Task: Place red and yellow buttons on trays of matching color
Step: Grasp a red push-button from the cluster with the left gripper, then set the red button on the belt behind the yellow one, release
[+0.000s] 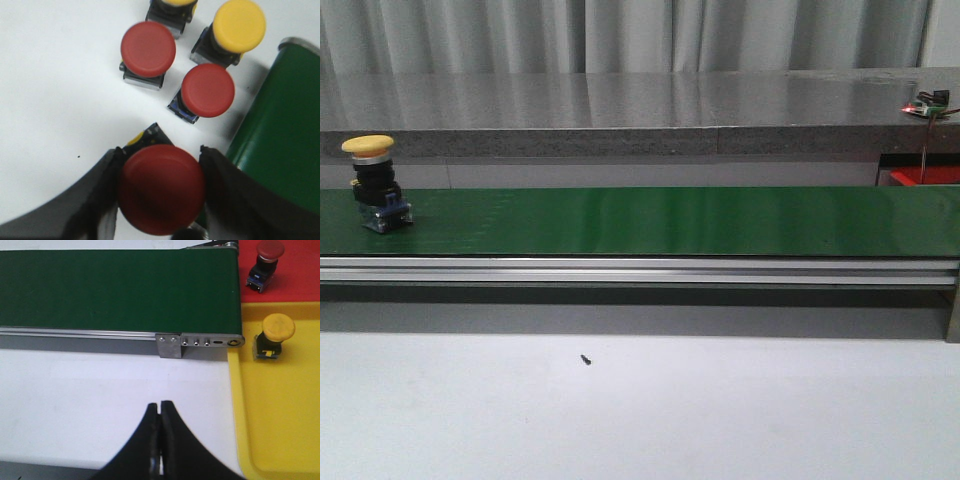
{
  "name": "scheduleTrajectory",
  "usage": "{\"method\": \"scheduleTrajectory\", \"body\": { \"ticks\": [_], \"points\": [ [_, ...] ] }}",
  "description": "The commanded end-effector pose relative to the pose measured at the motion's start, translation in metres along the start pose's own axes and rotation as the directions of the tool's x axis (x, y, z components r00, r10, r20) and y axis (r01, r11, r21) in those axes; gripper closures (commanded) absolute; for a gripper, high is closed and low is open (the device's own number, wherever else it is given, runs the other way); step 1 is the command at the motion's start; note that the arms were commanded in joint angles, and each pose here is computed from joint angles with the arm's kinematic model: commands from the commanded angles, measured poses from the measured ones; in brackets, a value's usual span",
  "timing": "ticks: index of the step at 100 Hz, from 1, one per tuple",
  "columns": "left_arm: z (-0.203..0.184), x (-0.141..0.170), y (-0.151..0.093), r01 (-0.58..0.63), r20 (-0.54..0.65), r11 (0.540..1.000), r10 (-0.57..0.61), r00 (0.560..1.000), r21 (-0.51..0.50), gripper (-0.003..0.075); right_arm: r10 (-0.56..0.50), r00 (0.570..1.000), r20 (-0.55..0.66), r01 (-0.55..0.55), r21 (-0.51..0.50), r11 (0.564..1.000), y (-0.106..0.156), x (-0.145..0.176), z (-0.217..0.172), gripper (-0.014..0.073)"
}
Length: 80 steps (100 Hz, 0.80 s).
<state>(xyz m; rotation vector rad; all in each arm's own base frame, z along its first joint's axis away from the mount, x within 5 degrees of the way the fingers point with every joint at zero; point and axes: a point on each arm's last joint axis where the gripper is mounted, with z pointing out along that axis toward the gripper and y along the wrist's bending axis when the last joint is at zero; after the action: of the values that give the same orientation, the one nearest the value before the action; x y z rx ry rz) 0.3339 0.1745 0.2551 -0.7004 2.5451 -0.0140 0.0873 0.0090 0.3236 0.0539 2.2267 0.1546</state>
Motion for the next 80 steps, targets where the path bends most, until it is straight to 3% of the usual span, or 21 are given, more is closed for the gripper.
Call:
{"method": "scheduleTrajectory", "body": {
  "ticks": [1, 15, 51, 80],
  "points": [
    [-0.042, -0.011, -0.006, -0.008, 0.134, 1.000, 0.007, 0.991, 0.009, 0.0492, -0.010, 0.996, 0.088, 0.011, -0.007, 1.000, 0.001, -0.012, -0.005, 0.0663],
    [-0.057, -0.008, -0.016, -0.021, 0.128, 0.999, 0.015, 0.992, 0.040, 0.0492, -0.010, 0.996, 0.088, 0.011, -0.007, 1.000, 0.001, -0.012, -0.005, 0.0663],
    [-0.053, -0.001, -0.064, -0.148, 0.112, 0.984, 0.136, 0.984, 0.103, 0.0492, -0.010, 0.996, 0.088, 0.011, -0.007, 1.000, 0.001, -0.012, -0.005, 0.0663],
    [-0.031, 0.005, -0.077, -0.154, 0.038, 0.978, 0.150, 0.988, 0.138, 0.0487, -0.010, 0.996, 0.088, 0.011, -0.007, 1.000, 0.001, -0.012, -0.005, 0.0663]
  ]
}}
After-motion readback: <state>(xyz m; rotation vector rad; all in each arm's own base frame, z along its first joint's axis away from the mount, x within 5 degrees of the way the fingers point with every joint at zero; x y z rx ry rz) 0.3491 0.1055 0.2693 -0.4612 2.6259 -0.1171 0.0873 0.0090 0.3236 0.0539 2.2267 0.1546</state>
